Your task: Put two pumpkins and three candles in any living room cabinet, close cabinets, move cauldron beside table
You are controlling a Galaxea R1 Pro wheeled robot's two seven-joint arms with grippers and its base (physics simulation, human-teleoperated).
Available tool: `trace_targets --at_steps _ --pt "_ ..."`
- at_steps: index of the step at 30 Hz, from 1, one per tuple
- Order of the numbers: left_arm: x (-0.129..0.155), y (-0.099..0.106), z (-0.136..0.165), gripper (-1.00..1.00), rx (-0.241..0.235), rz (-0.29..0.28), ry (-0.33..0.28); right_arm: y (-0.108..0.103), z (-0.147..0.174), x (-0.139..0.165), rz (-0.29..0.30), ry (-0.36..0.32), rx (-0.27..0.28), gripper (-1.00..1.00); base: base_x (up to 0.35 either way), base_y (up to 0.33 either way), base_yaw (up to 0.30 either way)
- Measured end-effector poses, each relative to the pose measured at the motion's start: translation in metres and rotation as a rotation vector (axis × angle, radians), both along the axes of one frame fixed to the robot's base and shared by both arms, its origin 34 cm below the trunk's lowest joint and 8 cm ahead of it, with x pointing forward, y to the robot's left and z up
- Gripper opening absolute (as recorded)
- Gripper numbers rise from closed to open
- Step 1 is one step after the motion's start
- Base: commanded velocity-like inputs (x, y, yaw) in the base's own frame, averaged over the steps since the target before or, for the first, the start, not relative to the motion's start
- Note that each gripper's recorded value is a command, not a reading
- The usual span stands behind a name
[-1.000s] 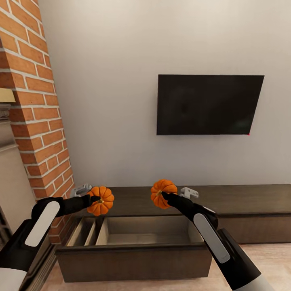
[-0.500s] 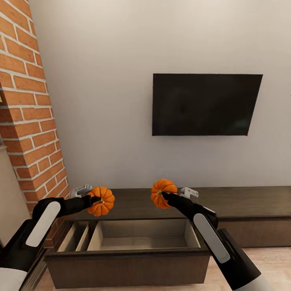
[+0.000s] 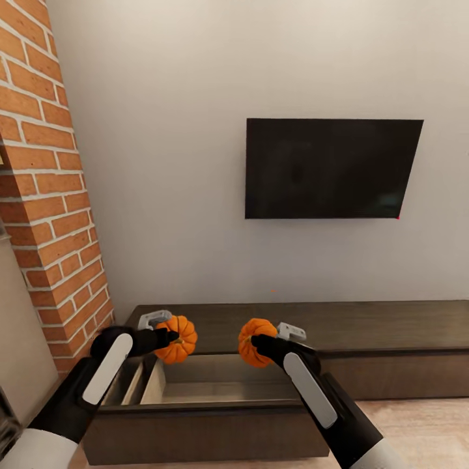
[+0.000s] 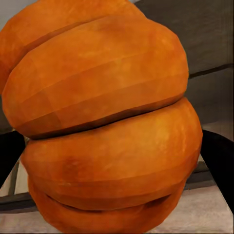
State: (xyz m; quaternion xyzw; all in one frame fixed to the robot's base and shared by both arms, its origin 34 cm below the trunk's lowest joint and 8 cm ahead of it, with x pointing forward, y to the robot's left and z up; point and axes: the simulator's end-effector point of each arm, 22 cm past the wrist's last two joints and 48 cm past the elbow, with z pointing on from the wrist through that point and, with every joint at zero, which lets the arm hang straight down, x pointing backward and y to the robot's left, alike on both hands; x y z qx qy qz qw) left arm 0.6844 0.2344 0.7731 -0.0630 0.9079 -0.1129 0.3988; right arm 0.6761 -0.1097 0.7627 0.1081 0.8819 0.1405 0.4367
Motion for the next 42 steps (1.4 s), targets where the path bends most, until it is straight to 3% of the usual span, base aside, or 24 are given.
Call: trace_targets --at_steps 3,13,15,16,22,35,42 --pt "0.003 -0.001 -0.003 -1.0 0.022 0.014 -0.008 -0.002 -0.004 0.003 -0.004 0.013 -0.01 -1.0 0.0 0.0 0.0" --pt "-0.001 -0.03 -0.036 -1.0 0.025 0.007 0.062 0.001 -0.014 0.007 -0.007 0.045 -0.028 -1.0 0.0 0.0 0.0" --pt "-0.003 -0.036 -0.042 -1.0 0.027 0.003 0.076 0.003 -0.019 0.01 0.001 0.051 -0.094 -1.0 0.0 0.0 0.0" --pt "-0.003 -0.036 -0.043 -1.0 0.029 0.003 0.08 0.002 -0.023 0.011 0.0 0.055 -0.121 -1.0 0.0 0.0 0.0" --pt "-0.005 -0.037 -0.055 -1.0 0.036 0.007 0.11 0.023 -0.027 0.008 0.019 0.068 -0.127 -1.0 0.0 0.0 0.0" --pt "-0.001 -0.037 -0.056 -1.0 0.028 0.023 0.098 0.007 -0.053 0.017 0.003 0.129 -0.204 -1.0 0.0 0.0 0.0" --pt "0.001 -0.035 -0.052 -1.0 0.012 0.022 0.09 0.004 -0.057 0.02 -0.005 0.136 -0.212 -1.0 0.001 0.0 0.0"
